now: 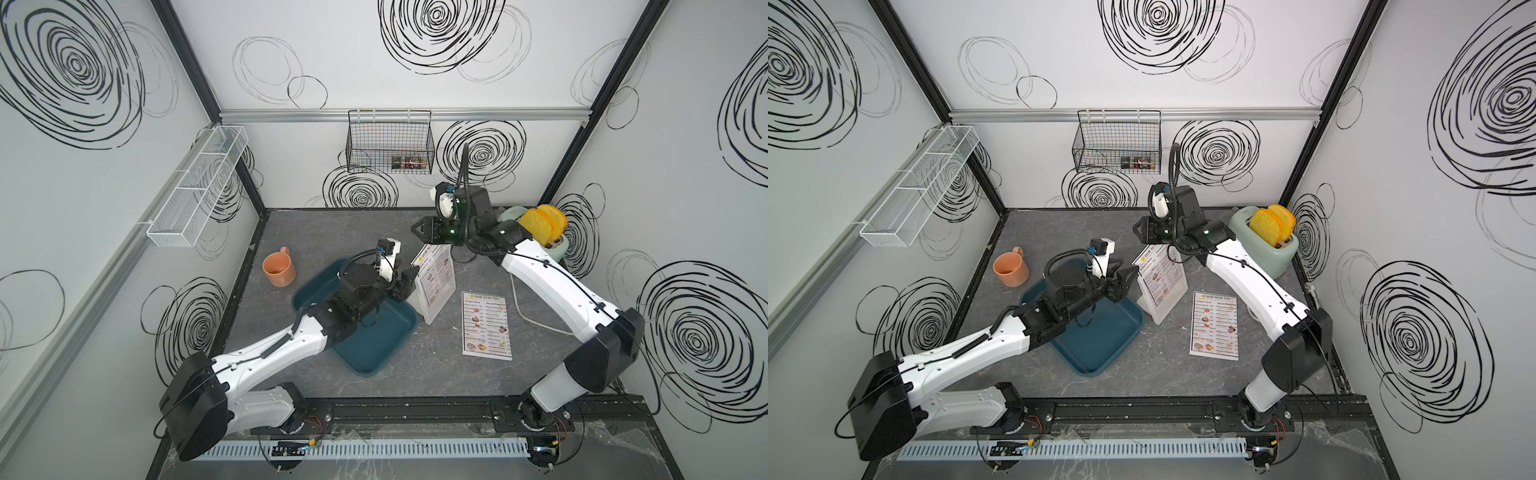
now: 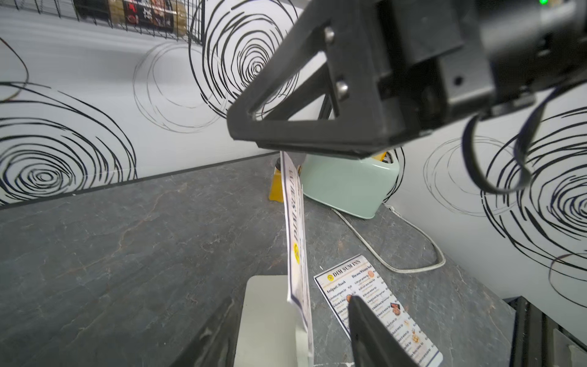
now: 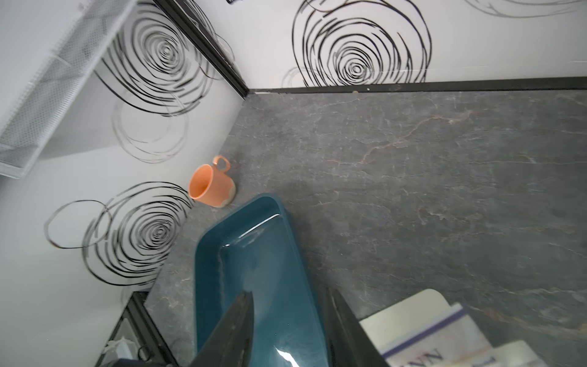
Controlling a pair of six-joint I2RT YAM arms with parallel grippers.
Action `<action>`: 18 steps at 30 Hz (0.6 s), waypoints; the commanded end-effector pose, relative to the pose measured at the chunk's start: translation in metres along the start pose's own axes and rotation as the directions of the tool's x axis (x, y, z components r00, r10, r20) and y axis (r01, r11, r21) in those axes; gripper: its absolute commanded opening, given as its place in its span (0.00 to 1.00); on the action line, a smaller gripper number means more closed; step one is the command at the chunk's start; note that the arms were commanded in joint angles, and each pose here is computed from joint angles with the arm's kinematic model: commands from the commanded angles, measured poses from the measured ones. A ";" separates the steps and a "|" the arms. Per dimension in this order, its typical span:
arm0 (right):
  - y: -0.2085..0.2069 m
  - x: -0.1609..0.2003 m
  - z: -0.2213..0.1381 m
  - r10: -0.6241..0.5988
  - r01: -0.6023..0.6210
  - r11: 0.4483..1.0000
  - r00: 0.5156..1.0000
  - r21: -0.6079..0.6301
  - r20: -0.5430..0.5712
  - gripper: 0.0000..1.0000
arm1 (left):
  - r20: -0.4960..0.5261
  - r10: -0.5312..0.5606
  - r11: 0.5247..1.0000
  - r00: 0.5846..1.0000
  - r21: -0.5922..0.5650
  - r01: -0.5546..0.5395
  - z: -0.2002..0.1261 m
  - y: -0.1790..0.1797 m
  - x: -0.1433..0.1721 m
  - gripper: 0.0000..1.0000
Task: Replace the menus in the menu holders
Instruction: Insert the menu into the menu holder.
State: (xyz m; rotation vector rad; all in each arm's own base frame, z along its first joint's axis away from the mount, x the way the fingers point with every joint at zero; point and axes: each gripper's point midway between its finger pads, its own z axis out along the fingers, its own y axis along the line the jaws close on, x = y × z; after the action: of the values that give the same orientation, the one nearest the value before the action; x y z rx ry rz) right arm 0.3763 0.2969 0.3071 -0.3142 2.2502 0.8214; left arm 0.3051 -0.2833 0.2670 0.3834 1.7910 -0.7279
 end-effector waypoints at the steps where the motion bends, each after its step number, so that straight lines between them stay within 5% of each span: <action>1: -0.012 0.016 -0.001 -0.059 0.070 0.992 0.992 0.101 -0.110 0.38 | 0.007 -0.088 0.993 0.996 0.076 0.087 0.003 -0.004 -0.003 0.69; 5: -0.020 0.016 -0.003 -0.091 0.118 0.980 0.981 0.157 -0.172 0.37 | 0.023 -0.173 0.979 0.985 0.117 0.169 0.019 0.002 -0.007 0.71; 12: -0.031 0.026 -0.004 -0.069 0.117 0.970 0.972 0.212 -0.222 0.30 | 0.058 -0.219 0.946 0.974 0.257 0.198 0.038 -0.011 -0.018 0.48; 18: -0.042 0.035 -0.007 -0.041 0.104 0.961 0.969 0.255 -0.243 0.30 | 0.043 -0.180 0.952 0.983 0.259 0.163 0.044 -0.013 -0.013 0.42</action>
State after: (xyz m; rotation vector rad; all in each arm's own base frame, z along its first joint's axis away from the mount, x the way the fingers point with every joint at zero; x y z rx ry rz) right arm 0.3741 0.2723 0.2713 -0.3949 2.4757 0.5074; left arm 0.3318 -0.3132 0.2377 0.3460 1.8143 -1.0330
